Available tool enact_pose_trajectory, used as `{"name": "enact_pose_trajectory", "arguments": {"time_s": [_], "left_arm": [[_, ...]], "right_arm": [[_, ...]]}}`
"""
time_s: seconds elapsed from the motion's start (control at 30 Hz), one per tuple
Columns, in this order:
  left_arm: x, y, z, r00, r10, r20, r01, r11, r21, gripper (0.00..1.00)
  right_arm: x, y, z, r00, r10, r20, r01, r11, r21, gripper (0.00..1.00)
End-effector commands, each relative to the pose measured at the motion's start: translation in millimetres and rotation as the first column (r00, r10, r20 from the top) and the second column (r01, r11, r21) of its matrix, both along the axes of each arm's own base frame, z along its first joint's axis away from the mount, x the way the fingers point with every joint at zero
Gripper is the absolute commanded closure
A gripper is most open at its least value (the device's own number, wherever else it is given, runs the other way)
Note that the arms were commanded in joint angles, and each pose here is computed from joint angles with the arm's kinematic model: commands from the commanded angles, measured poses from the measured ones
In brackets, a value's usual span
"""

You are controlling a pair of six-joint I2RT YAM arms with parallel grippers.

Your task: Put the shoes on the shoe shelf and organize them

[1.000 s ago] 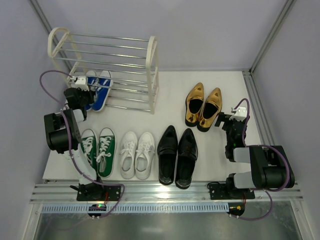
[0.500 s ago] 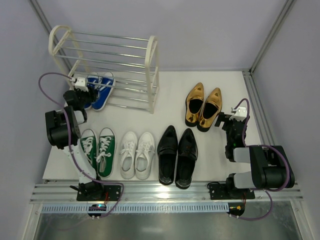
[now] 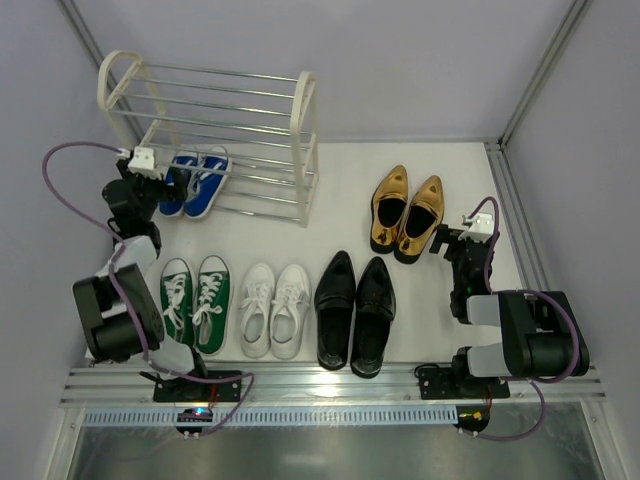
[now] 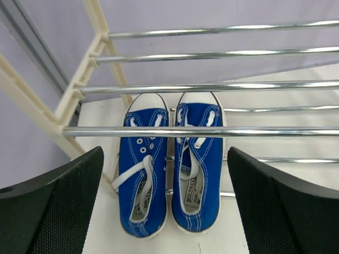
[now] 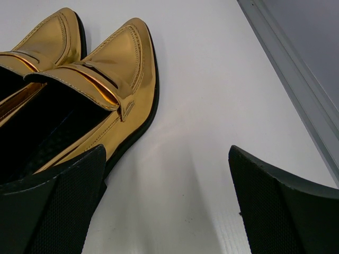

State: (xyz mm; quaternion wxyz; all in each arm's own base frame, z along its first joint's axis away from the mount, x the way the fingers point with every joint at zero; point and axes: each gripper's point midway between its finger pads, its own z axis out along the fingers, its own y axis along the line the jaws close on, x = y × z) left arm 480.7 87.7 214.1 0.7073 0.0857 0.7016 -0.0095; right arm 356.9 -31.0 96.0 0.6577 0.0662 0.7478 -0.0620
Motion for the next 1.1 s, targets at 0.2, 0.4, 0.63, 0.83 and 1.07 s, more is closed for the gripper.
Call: {"name": "enact_pose_trajectory", "arguments": {"time_s": [0.2,0.4,0.63,0.83,1.07], "left_arm": [[-164.8,-27.4,-24.8,0.7,-0.049,-0.713,0.127,0.99,0.056,0.06],[-269.1,-61.7,-58.8,0.277,-0.25,-0.928,0.214,0.957,-0.194,0.06],[-318.8,-70.2,-83.2,0.106,-0.285,-0.953,0.295,0.924,-0.243,0.02],[-310.5,-58.9,-114.7,0.084,-0.202,-0.976,0.232,0.956,-0.178,0.0],[-281.4,-56.1,-139.8,0.154,-0.127,-0.98,0.24,0.967,-0.088,0.0]], "right_arm": [[6.5,0.4,23.4,0.996,0.004,0.088,-0.003,1.0,-0.006,0.03],[6.4,0.2,23.4,0.996,0.002,0.088,-0.002,1.0,-0.006,0.03],[6.4,0.4,23.0,0.996,0.004,0.087,-0.003,1.0,-0.006,0.03],[6.5,0.4,23.4,0.996,0.004,0.088,-0.003,1.0,-0.006,0.03],[6.1,0.4,22.8,0.996,0.004,0.087,-0.003,1.0,-0.006,0.03]]}}
